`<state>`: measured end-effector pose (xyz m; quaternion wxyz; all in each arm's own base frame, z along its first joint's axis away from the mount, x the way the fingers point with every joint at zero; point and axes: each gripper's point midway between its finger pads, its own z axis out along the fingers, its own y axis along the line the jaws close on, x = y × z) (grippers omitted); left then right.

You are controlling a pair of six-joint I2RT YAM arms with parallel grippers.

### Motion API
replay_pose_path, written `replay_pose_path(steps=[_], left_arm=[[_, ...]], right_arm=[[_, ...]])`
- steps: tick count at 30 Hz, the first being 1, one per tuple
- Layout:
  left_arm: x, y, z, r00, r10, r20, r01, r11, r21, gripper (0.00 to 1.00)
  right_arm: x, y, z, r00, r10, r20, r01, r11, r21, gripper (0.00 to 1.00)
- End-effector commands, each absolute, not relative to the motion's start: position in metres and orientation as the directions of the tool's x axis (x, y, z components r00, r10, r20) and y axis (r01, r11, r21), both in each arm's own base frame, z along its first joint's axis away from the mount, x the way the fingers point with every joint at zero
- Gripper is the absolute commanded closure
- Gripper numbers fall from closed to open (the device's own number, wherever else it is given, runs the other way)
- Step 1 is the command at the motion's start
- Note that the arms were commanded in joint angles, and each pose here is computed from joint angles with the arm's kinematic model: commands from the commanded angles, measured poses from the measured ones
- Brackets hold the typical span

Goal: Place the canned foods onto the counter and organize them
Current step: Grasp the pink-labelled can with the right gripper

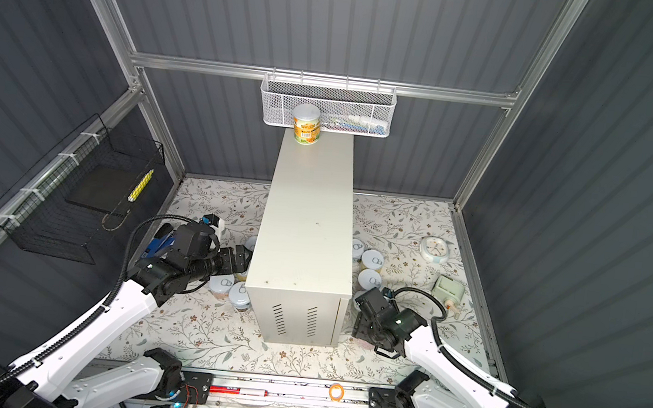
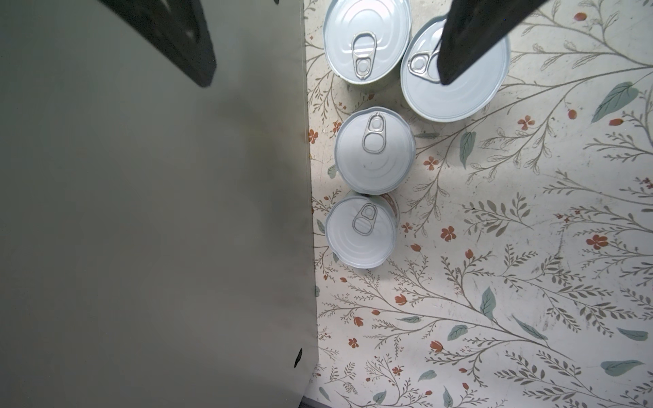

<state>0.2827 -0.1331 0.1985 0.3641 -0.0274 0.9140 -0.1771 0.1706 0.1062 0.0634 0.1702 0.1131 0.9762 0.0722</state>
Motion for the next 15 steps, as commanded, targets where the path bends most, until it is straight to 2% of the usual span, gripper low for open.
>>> replay_pose_path(steps=[1,7,11,15], left_arm=[[0.288,-0.135,0.219,-0.702,-0.139,-0.699,0.125,0.942,-0.312,0.01],[0.297,-0.134,0.237,-0.688,-0.044,-0.724,0.174,0.959,-0.224,0.01],[0.306,-0.141,0.247,-0.677,-0.019,-0.735,0.204,0.956,-0.213,0.01],[0.315,-0.144,0.256,-0.655,-0.016,-0.755,0.215,0.954,-0.207,0.01]], right_arm=[[0.174,0.104,0.110,-0.900,0.219,-0.377,0.155,0.969,0.194,1.00],[0.188,0.092,0.182,-0.875,0.124,-0.468,0.089,0.991,0.095,1.00],[0.204,0.078,0.224,-0.843,0.065,-0.534,0.080,0.997,-0.006,1.00],[0.222,0.068,0.264,-0.806,0.054,-0.589,0.090,0.995,-0.033,1.00]])
